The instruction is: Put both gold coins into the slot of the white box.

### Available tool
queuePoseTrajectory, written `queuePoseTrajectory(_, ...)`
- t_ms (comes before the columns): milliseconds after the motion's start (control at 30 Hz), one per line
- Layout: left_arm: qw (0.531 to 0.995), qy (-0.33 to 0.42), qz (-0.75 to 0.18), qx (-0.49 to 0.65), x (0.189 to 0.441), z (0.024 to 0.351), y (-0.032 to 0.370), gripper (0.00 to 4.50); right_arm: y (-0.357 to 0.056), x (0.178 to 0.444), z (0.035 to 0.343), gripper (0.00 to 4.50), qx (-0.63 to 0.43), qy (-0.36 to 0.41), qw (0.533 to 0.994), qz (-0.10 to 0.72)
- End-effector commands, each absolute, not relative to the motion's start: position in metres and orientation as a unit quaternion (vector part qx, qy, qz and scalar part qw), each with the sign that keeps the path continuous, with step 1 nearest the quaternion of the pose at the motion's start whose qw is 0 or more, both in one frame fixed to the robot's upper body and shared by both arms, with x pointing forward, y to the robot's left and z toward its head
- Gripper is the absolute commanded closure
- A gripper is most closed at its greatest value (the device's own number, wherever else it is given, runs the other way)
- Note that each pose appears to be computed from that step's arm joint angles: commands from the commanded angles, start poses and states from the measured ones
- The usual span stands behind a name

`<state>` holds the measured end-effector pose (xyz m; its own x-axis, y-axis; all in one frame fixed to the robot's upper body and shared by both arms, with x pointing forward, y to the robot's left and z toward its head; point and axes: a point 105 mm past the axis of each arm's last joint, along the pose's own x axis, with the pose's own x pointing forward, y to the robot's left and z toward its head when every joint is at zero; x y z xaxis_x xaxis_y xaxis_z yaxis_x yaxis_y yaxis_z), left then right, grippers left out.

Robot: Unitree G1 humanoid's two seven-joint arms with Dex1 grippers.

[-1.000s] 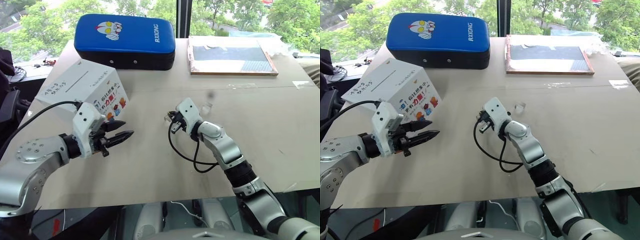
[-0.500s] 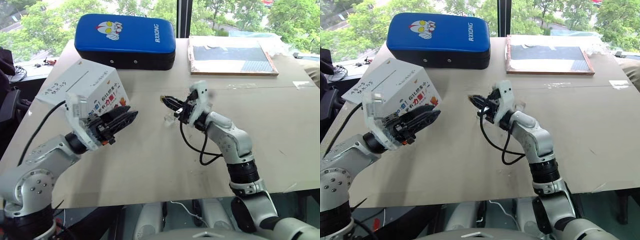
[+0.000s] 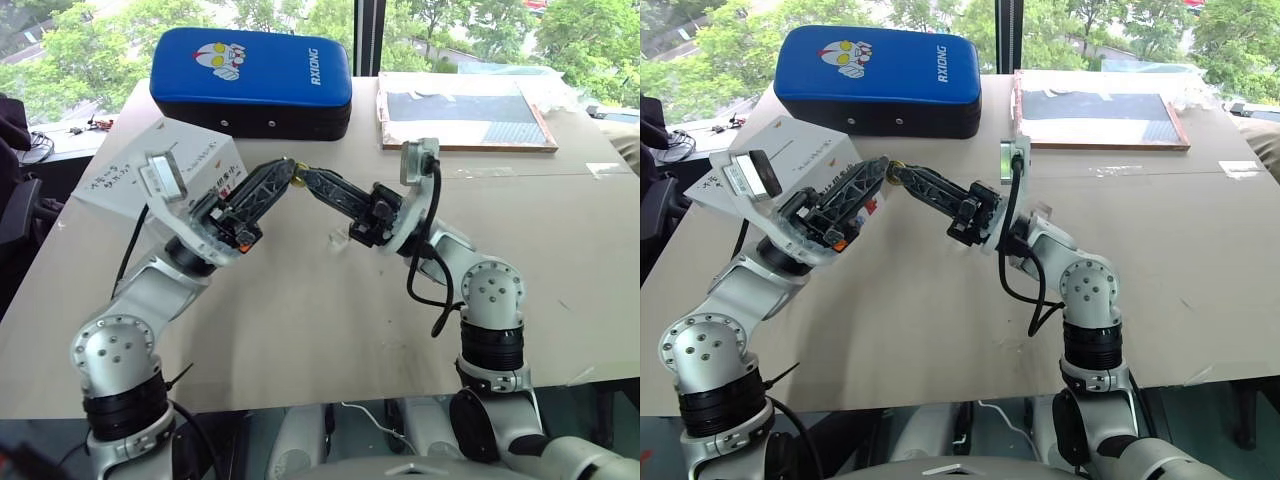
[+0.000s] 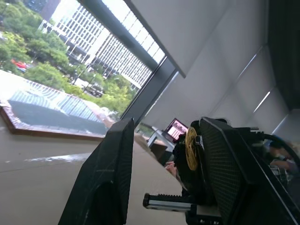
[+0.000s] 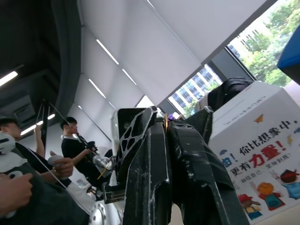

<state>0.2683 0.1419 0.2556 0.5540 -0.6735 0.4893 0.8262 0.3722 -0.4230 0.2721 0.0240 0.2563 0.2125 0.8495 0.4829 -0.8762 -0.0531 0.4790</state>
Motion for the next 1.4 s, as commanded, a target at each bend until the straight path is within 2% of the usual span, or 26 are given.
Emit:
queuePoseTrajectory(33,0.795,-0.155,-0.479,-0.338,0.259,0.273,0.142,2.25,0.024,0.260,0.274,4.43,0.362,-0.044,0.671,0.646)
queuePoseTrajectory(100,0.793,-0.147,-0.486,-0.336,0.257,0.270,0.141,2.25,0.024,0.259,0.274,4.43,0.363,-0.044,0.670,0.646)
queuePoseTrajectory(133,0.794,-0.143,-0.488,-0.335,0.257,0.268,0.140,2.78,0.024,0.259,0.275,4.50,0.363,-0.044,0.669,0.647)
queuePoseTrajectory(167,0.793,-0.140,-0.489,-0.335,0.256,0.267,0.140,3.04,0.024,0.258,0.275,4.50,0.362,-0.045,0.668,0.649)
queuePoseTrajectory(267,0.789,-0.129,-0.500,-0.334,0.253,0.264,0.137,4.49,0.024,0.257,0.277,4.50,0.363,-0.045,0.665,0.651)
queuePoseTrajectory(767,0.771,-0.103,-0.522,-0.349,0.251,0.259,0.126,4.49,0.024,0.256,0.276,4.50,0.358,-0.042,0.666,0.653)
queuePoseTrajectory(1033,0.740,-0.074,-0.554,-0.373,0.239,0.260,0.113,4.49,0.026,0.246,0.280,4.50,0.364,-0.045,0.636,0.679)
queuePoseTrajectory(1400,0.733,-0.032,-0.561,-0.384,0.240,0.249,0.105,4.49,0.030,0.234,0.283,4.50,0.362,-0.039,0.610,0.704)
